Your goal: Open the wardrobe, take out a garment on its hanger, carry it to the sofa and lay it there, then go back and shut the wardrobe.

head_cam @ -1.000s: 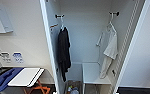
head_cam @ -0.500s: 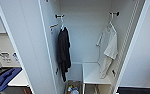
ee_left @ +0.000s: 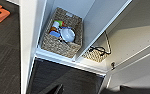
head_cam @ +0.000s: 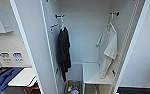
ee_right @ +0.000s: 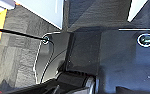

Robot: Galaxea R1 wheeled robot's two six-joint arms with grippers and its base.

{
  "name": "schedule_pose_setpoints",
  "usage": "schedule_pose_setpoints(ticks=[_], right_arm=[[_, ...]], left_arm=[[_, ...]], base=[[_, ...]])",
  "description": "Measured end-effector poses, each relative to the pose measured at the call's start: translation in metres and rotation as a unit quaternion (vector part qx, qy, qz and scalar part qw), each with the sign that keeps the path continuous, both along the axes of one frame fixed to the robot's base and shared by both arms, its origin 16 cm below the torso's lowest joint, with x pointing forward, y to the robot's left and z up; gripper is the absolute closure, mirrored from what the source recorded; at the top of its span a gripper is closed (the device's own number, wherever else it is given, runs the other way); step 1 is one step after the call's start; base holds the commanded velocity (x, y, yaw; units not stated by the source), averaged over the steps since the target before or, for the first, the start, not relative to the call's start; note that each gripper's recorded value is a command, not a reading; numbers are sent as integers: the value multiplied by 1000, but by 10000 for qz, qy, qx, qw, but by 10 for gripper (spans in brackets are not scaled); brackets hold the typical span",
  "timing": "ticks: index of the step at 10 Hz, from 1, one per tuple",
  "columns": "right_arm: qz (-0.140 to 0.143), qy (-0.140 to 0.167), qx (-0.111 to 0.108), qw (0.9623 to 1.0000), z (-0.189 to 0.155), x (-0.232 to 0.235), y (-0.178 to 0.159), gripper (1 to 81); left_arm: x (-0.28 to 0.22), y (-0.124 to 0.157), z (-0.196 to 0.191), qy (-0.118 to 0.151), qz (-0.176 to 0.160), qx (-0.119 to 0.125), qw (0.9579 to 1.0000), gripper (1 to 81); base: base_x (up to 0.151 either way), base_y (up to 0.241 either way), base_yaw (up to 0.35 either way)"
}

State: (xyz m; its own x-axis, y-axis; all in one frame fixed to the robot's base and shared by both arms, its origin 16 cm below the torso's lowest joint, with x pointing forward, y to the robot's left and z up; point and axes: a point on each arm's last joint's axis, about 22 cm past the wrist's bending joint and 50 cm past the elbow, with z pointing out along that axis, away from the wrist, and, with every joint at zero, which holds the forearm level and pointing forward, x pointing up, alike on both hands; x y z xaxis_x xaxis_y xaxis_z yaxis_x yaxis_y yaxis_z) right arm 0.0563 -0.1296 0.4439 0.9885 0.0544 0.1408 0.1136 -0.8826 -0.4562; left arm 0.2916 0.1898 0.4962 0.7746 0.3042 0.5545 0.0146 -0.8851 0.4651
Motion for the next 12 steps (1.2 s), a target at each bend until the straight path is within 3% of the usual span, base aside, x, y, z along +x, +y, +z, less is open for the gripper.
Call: schedule_pose_setpoints(ticks=[1,2,3,4,5,7,9,10,12], right_arm=[[238,-97,-80,9996,-1,9,0,10],[684,-235,-199,9972,-3,15,-1,10],[1223,-381,-331,9912,-4,16,-3,10],[1826,-465,-513,9807,-7,12,-4,10],[2352,-562,-664,9680,-10,9,-3,10],[3264,-1021,-947,9349,-11,32,5,10],[3762,-1523,-1220,9058,-5,84,14,10],[3989,-1730,-1433,8890,-1,112,9,10],[4522,-1954,-1945,8482,-1,141,-13,10]], left_arm=[[-26,11,-10,204,-257,124,9994,10],[-56,13,-20,446,-629,246,9967,10],[-88,11,-28,621,-1030,333,9922,10],[-117,10,-33,734,-1389,399,9868,10],[-141,9,-37,787,-1700,456,9812,10],[-168,2,-40,851,-2004,492,9748,10],[-175,-22,-45,983,-2097,497,9715,10],[-177,-28,-47,1023,-2124,529,9704,10],[-179,-26,-50,1076,-2124,626,9692,10]], base=[[0,0,0],[0,0,0],[0,0,0],[0,0,0],[0,0,0],[0,0,0],[0,0,0],[0,0,0],[0,0,0]])
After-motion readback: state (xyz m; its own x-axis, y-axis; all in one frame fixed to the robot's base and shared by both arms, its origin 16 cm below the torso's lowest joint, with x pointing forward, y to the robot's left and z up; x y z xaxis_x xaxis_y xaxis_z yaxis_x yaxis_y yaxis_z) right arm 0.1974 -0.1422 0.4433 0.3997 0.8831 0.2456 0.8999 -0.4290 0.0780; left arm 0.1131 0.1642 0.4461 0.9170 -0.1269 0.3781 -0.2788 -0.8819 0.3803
